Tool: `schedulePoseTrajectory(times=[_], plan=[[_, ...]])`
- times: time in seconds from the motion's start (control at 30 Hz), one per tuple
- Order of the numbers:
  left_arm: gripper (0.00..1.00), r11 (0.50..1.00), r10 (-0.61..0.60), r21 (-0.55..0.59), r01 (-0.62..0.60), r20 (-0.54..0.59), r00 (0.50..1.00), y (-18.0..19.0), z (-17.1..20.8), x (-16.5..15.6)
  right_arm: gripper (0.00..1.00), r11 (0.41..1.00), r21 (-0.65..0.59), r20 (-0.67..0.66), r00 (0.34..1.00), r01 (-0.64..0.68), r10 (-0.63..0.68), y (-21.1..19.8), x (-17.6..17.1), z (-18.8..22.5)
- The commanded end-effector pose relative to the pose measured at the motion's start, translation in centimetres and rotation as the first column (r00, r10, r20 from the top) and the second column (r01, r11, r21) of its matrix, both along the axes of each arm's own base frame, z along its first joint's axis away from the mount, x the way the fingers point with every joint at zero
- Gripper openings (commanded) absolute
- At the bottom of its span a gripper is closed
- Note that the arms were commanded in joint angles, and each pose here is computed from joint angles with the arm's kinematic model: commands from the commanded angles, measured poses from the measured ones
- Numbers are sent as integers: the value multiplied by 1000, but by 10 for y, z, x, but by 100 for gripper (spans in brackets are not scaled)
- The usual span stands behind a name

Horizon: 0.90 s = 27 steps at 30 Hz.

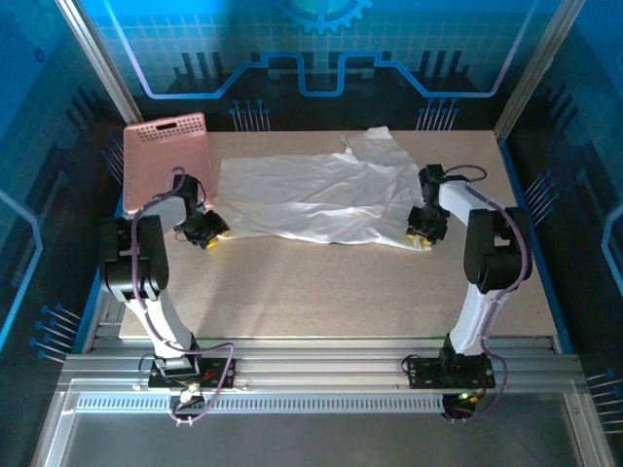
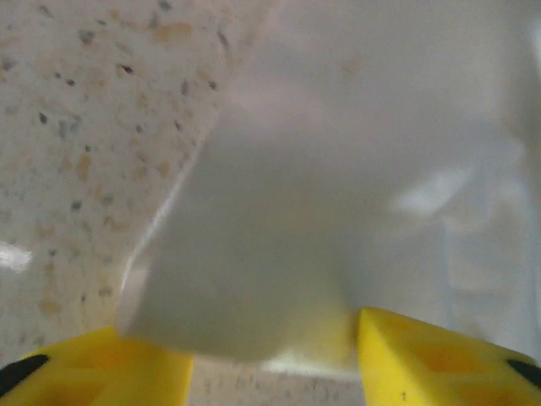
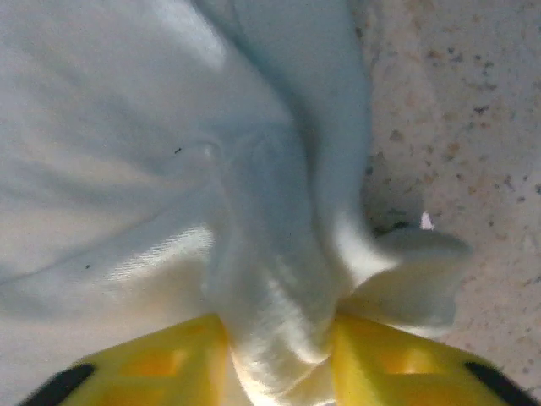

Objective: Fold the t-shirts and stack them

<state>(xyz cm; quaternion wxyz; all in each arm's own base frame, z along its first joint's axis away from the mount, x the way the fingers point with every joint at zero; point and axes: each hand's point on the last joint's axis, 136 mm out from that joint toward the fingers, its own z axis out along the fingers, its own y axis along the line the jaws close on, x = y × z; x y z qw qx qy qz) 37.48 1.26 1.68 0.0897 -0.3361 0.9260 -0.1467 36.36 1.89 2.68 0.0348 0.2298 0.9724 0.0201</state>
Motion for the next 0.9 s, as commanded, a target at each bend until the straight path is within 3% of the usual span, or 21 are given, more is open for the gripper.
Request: schedulePoseTrajectory(times=[0.0,0.07,0.13,0.33,0.57,0.67,0.77,0.87], plan=[[17,998,16,68,-17,14,1000,15,-3,12,16,998,-55,-17,999,44,-45,-15,-4,6],[4,994,21,111,-20,-9,1000,25,-2,2,9,996,-73,-13,999,43,-44,-19,-9,15],[0,989,31,142,-29,-11,999,35,4,-7,3,994,-103,-7,999,39,-40,-25,-16,26],[0,984,51,172,-44,-38,998,48,15,-46,3,985,-158,-39,996,71,-78,-42,-50,43],[0,991,80,112,-71,-79,994,30,6,-94,3,981,-152,-95,986,125,-140,-43,-97,38],[2,993,103,63,-97,-109,989,18,-2,-115,5,979,-151,-123,980,137,-156,-41,-115,27],[10,992,126,48,-120,-147,981,11,-8,-136,13,976,-158,-163,971,147,-173,-42,-128,18],[25,989,148,29,-145,-142,979,6,-1,-147,31,974,-161,-142,973,161,-184,-43,-127,22]])
